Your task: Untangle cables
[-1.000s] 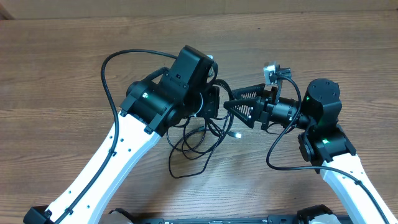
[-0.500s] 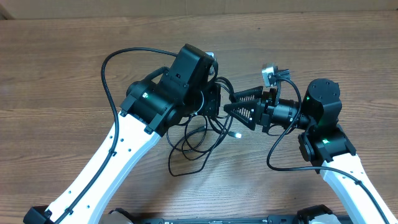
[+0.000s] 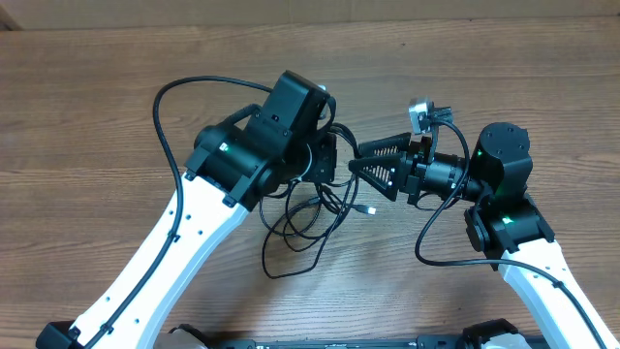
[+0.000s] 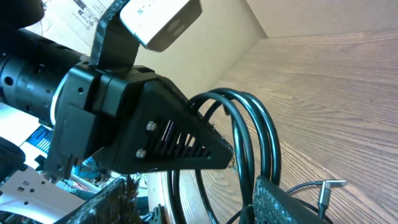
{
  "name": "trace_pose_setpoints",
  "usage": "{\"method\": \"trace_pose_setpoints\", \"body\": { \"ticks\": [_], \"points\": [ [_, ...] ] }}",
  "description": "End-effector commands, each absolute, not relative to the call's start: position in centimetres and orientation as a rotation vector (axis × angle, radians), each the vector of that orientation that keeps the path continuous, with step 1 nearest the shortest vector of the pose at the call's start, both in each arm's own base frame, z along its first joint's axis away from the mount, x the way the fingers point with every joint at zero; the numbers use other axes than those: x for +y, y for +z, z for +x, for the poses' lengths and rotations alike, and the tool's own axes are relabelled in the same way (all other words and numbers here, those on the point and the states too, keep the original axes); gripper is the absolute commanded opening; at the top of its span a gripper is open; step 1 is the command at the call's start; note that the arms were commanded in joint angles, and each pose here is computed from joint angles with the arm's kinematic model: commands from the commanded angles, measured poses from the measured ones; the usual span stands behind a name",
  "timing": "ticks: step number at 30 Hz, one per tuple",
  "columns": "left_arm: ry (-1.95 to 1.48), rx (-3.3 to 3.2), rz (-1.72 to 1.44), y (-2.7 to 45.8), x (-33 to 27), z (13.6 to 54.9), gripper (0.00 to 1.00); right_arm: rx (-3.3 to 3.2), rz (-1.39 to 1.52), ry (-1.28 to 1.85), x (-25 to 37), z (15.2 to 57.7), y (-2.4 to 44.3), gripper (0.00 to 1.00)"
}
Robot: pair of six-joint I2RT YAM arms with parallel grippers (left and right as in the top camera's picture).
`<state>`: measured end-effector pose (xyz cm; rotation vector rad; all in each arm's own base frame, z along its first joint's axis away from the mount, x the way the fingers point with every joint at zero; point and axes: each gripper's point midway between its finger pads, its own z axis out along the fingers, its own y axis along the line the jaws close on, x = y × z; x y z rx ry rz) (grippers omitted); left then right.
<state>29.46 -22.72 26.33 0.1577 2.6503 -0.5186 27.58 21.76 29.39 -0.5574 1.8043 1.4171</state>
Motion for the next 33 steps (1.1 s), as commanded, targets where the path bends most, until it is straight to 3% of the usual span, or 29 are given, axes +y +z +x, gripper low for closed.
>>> {"method": "trace_pose_setpoints", "body": {
  "ticks": [1, 17, 33],
  "points": [
    [-0.503, 2.643, 0.098, 26.4, -22.3, 30.2, 0.04, 1.784, -0.561, 1.397, 21.6, 27.8, 29.9, 0.59],
    [-0.577, 2.663, 0.125, 26.5, -23.2, 29.4, 0.04, 1.783, -0.508, 1.331, 21.2, 28.9, 29.9, 0.69],
    [-0.607, 2.625, 0.143, 27.1, -24.1, 29.8, 0.04, 1.747, -0.677, 1.453, 23.2, 25.8, 30.2, 0.63]
  ]
}}
